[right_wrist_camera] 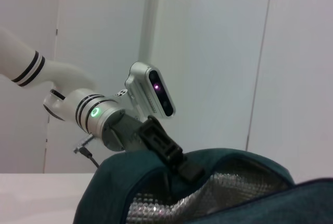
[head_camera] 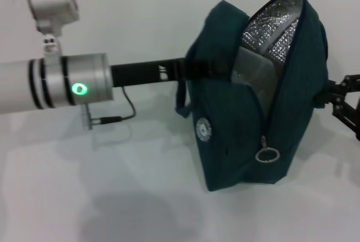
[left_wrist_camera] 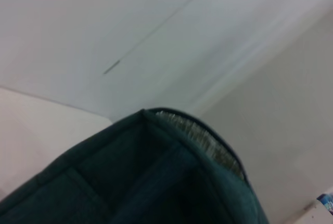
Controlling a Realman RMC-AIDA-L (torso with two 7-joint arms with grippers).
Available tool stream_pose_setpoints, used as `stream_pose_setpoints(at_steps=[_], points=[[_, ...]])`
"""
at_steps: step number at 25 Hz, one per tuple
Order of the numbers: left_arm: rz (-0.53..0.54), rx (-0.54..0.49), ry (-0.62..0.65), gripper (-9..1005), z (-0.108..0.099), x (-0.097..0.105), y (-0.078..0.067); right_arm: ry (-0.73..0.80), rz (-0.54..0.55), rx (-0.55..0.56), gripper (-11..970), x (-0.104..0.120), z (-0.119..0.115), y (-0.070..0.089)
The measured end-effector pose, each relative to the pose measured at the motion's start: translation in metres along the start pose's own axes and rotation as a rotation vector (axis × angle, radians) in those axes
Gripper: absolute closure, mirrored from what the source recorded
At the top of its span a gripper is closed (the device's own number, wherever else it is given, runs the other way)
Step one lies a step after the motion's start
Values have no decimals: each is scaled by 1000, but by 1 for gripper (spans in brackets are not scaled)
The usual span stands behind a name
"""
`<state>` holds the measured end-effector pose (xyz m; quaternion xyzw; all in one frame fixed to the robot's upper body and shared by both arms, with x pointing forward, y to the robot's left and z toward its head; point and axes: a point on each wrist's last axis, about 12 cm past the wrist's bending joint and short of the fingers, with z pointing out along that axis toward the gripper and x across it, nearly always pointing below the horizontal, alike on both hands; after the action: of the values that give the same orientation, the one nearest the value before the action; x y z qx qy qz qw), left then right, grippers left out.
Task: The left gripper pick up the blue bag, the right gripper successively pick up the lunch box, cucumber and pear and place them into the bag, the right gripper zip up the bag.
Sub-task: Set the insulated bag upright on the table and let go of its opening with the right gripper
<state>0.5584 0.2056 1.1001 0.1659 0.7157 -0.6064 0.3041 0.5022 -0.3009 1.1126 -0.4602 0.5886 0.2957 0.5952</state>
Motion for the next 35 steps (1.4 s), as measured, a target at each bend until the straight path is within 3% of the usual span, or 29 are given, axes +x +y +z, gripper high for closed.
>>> stream_pose_setpoints(at_steps=[9, 25, 35], points=[[35, -15, 22, 963, 20, 7, 4, 49, -26, -20, 875, -3, 1, -12], [34, -50, 7, 964, 15, 10, 8, 73, -14, -95, 875, -3, 17, -8], [9, -72, -47, 960, -4, 22, 12, 45, -1, -99, 851, -8, 16, -11]])
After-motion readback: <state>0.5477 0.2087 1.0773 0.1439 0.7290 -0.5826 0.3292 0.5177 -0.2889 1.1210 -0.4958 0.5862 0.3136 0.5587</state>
